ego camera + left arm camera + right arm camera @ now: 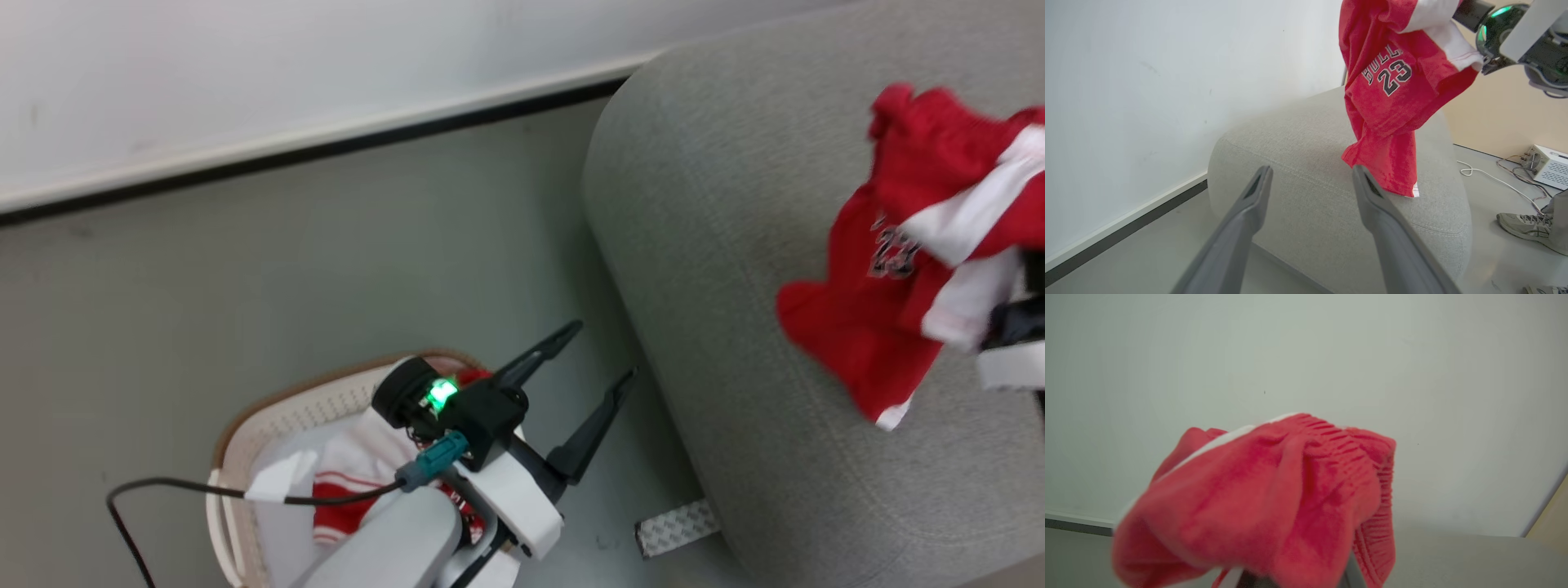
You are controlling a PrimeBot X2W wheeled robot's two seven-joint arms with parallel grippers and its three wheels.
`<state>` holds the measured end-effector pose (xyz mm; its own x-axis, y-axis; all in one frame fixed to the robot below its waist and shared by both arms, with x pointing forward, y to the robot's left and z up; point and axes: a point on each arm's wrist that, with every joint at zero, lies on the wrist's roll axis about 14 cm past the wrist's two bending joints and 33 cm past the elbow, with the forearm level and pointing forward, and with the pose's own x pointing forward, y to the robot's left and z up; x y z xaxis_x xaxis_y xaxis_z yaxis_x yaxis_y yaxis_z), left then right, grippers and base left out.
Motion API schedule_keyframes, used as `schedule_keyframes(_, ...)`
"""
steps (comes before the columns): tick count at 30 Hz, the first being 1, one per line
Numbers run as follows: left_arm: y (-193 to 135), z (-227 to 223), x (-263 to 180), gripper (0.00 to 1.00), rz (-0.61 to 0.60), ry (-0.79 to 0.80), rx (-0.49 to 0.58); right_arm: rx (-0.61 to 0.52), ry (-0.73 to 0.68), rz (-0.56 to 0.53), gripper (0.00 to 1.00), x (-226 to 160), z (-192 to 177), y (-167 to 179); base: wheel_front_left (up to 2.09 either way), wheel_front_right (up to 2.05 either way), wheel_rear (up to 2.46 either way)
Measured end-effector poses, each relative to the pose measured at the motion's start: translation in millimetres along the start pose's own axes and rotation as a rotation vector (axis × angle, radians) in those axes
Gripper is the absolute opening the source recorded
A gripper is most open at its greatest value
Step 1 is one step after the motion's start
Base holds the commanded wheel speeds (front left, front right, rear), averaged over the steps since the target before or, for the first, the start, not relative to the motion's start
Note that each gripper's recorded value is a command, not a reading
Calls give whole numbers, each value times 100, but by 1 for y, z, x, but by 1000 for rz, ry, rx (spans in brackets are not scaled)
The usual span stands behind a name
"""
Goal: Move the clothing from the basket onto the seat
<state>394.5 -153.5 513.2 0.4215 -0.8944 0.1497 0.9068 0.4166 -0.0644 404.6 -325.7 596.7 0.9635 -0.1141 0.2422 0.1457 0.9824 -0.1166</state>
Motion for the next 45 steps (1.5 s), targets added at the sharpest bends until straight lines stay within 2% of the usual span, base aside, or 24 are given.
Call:
schedule_keyframes(4, 26, -24, -7, 100, 45, 36, -28, -85, 40, 34, 0, 39, -15, -9, 0, 0, 0)
schedule_keyframes(9, 55, -56, -20, 100, 122, 79, -82, -150, 76, 23, 0, 87, -33, -27, 0, 0, 0)
schedule_keyframes(15, 91, -87, -38, 100, 214, 121, -113, -189, 101, -75, 0, 134, -50, -66, 0, 0, 0)
schedule_keyframes(19, 108, -107, -51, 100, 251, 157, -127, -233, 137, -105, 0, 155, -68, -76, 0, 0, 0)
schedule_keyframes(22, 114, -118, -57, 100, 272, 173, -141, -265, 309, -87, 0, 143, -127, -73, 0, 0, 0)
schedule_keyframes(24, 117, -124, -61, 100, 284, 185, -144, -247, 449, -105, 0, 125, -167, -74, 0, 0, 0)
schedule_keyframes(26, 119, -127, -64, 100, 287, 194, -144, -282, 604, -92, 0, 101, -201, -75, 0, 0, 0)
schedule_keyframes(29, 120, -130, -65, 100, 291, 200, -145, -264, 706, -158, 0, 75, -220, -93, 0, 0, 0)
schedule_keyframes(31, 122, -130, -66, 100, 295, 203, -142, -253, 746, -169, 0, 64, -230, -92, 0, 0, 0)
schedule_keyframes(35, 125, -133, -69, 100, 301, 217, -137, -250, 758, -168, 0, 56, -233, -90, 0, 0, 0)
schedule_keyframes(36, 125, -132, -68, 100, 298, 218, -136, -252, 759, -170, 17, 54, -231, -92, 0, 0, 0)
schedule_keyframes(37, 123, -130, -66, 100, 293, 214, -134, -250, 764, -173, 77, 52, -230, -92, 0, 0, 0)
schedule_keyframes(38, 122, -128, -65, 100, 290, 211, -133, -241, 773, -178, 100, 50, -230, -91, 0, 0, 0)
schedule_keyframes(41, 118, -120, -63, 100, 287, 209, -131, -198, 783, -185, 100, 45, -226, -85, 0, 0, 0)
schedule_keyframes(45, 109, -105, -63, 100, 287, 204, -123, -215, 799, -148, 100, 36, -210, -81, 0, 0, 0)
